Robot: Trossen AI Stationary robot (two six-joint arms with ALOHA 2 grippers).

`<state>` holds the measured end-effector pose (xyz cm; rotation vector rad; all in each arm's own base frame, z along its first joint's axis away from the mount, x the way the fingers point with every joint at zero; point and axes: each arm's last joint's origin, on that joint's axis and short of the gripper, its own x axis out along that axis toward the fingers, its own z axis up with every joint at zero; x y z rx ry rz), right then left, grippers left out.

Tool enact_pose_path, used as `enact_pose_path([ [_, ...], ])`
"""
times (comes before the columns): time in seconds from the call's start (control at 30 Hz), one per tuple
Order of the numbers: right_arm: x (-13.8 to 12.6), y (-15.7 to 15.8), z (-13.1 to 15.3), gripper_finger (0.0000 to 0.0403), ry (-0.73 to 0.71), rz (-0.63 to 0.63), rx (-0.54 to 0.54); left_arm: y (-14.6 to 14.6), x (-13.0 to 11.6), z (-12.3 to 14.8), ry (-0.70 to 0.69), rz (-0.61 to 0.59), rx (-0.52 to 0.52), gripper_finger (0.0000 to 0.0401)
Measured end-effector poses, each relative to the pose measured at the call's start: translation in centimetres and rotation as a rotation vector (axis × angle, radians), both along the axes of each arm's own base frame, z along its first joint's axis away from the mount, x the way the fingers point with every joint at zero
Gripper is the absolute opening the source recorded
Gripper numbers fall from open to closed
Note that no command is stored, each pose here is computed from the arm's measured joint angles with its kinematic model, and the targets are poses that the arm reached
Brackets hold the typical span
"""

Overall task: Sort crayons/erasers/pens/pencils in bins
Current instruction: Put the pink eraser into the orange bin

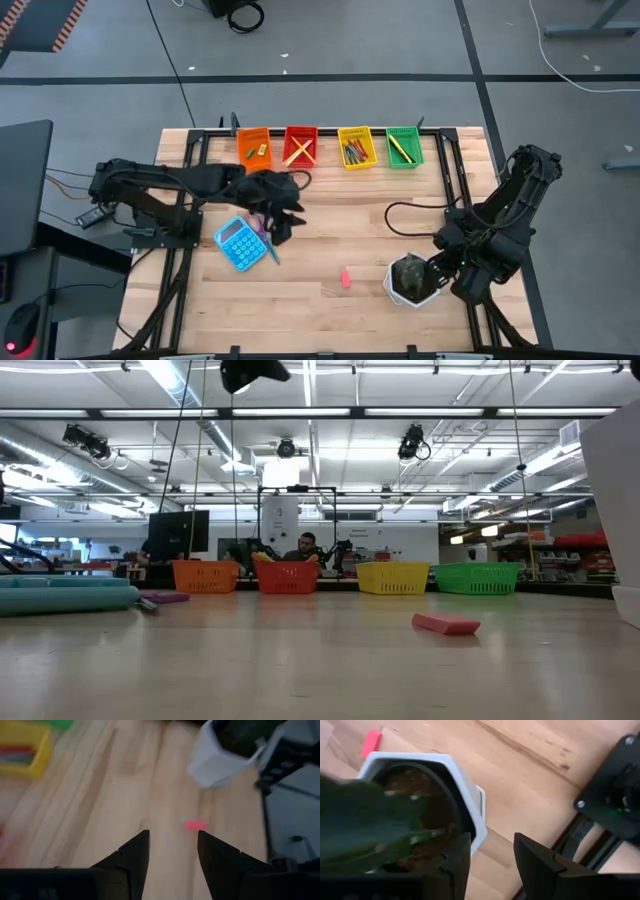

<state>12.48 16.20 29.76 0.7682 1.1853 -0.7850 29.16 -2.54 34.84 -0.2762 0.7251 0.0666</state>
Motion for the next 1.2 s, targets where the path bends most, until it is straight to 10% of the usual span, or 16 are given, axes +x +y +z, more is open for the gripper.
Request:
enact_pose_path([
  [0.6,-1.1,-0.3,6.5,0.0157,-0.075,0.235,0.075,-9.2,7.0,-7.4,-0.079,-0.453,0.259,0.0175],
  [0.97,-2.9,-2.6,8.2,0.0157,-0.095,0.197,0.214,-8.8,8.9,-9.9,-0.044,-0.594,0.439,0.0209],
  [1.2,-2.8,-5.1,9.3,0.0157,-0.309,0.121,0.114,-6.9,9.6,-9.9,-0.033,-0.548,0.437,0.0235],
])
